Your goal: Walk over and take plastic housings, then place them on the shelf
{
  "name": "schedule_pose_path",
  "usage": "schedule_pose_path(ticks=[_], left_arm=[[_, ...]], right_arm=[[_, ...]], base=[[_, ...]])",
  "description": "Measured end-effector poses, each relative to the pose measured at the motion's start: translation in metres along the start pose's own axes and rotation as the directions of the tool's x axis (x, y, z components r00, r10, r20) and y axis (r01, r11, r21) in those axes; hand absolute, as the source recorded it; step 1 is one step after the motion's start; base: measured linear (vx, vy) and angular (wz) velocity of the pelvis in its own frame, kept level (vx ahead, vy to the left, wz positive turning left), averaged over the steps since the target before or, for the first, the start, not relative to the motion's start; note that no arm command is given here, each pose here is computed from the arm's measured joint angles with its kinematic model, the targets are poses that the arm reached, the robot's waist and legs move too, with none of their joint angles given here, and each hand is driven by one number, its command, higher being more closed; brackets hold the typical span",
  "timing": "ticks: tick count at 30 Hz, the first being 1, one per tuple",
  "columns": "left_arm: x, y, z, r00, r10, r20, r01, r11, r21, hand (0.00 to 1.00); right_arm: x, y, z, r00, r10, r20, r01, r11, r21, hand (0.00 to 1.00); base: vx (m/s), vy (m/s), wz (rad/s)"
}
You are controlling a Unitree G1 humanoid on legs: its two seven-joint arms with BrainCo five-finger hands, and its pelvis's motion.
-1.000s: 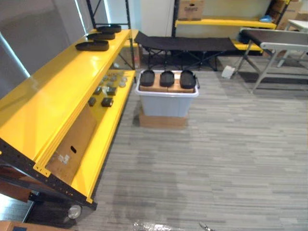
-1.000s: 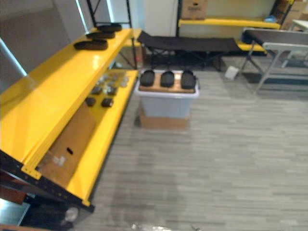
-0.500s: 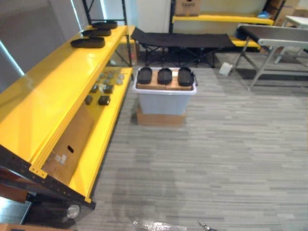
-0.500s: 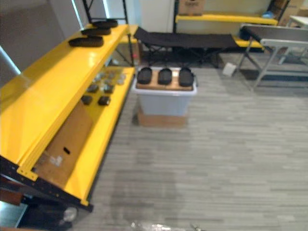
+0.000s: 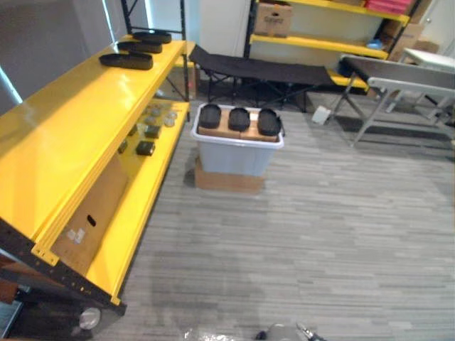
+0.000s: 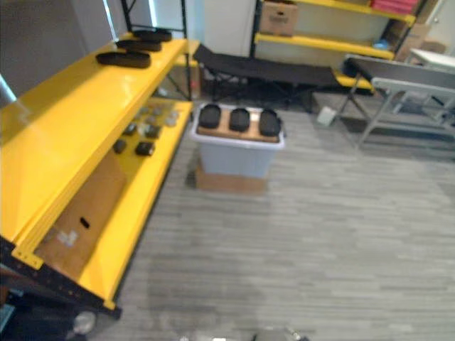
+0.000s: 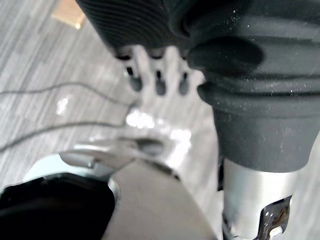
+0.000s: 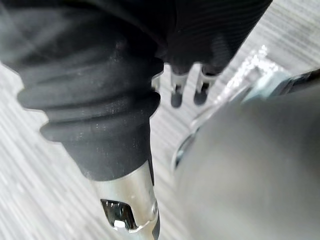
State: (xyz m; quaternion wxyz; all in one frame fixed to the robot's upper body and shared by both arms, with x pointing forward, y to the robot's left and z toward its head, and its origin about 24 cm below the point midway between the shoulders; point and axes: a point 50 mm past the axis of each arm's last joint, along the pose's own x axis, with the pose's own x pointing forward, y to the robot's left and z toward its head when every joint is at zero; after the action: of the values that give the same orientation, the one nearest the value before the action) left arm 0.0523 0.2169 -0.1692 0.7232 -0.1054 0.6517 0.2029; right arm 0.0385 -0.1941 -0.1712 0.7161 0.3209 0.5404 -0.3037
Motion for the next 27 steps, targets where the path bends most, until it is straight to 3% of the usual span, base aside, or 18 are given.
schedule_pose_path(ticks=[4,8,12,18,21,25,27], left_arm=[[-0.002,-0.004,0.010,0.999,-0.009,0.050,0.014,0.996,-0.093,0.00],[-0.008,-0.034,0.021,0.991,-0.060,0.123,0.092,0.958,-0.273,0.00],[-0.010,-0.043,0.022,0.988,-0.087,0.130,0.119,0.957,-0.266,0.00],[-0.011,-0.045,0.030,0.980,-0.091,0.175,0.134,0.957,-0.256,0.00],[-0.012,-0.033,0.042,0.974,-0.054,0.218,0.101,0.973,-0.209,0.00],[-0.011,-0.031,0.047,0.974,-0.030,0.225,0.070,0.983,-0.170,0.00],[-0.008,-0.026,0.042,0.980,-0.016,0.199,0.035,0.995,-0.092,0.00]], right_arm=[[-0.003,-0.013,-0.011,0.999,-0.039,-0.034,0.039,0.999,0.005,0.00],[-0.002,-0.012,0.007,0.999,-0.039,0.005,0.039,0.999,-0.034,0.00],[0.000,-0.004,0.033,0.995,-0.028,0.092,0.036,0.996,-0.084,0.00],[-0.004,0.061,0.082,0.952,0.155,0.264,-0.107,0.976,-0.190,0.00],[-0.003,0.085,0.071,0.950,0.220,0.223,-0.168,0.958,-0.232,0.00],[0.003,0.081,0.050,0.974,0.191,0.120,-0.164,0.965,-0.206,0.00],[0.006,0.070,0.030,0.987,0.155,0.036,-0.145,0.970,-0.196,0.00]], base=[[0.45,-0.204,0.17],[0.49,-0.308,0.23],[0.50,-0.216,-0.05],[0.45,0.073,-0.54],[0.50,0.238,-0.22],[0.45,0.230,0.01],[0.42,0.140,-0.03]])
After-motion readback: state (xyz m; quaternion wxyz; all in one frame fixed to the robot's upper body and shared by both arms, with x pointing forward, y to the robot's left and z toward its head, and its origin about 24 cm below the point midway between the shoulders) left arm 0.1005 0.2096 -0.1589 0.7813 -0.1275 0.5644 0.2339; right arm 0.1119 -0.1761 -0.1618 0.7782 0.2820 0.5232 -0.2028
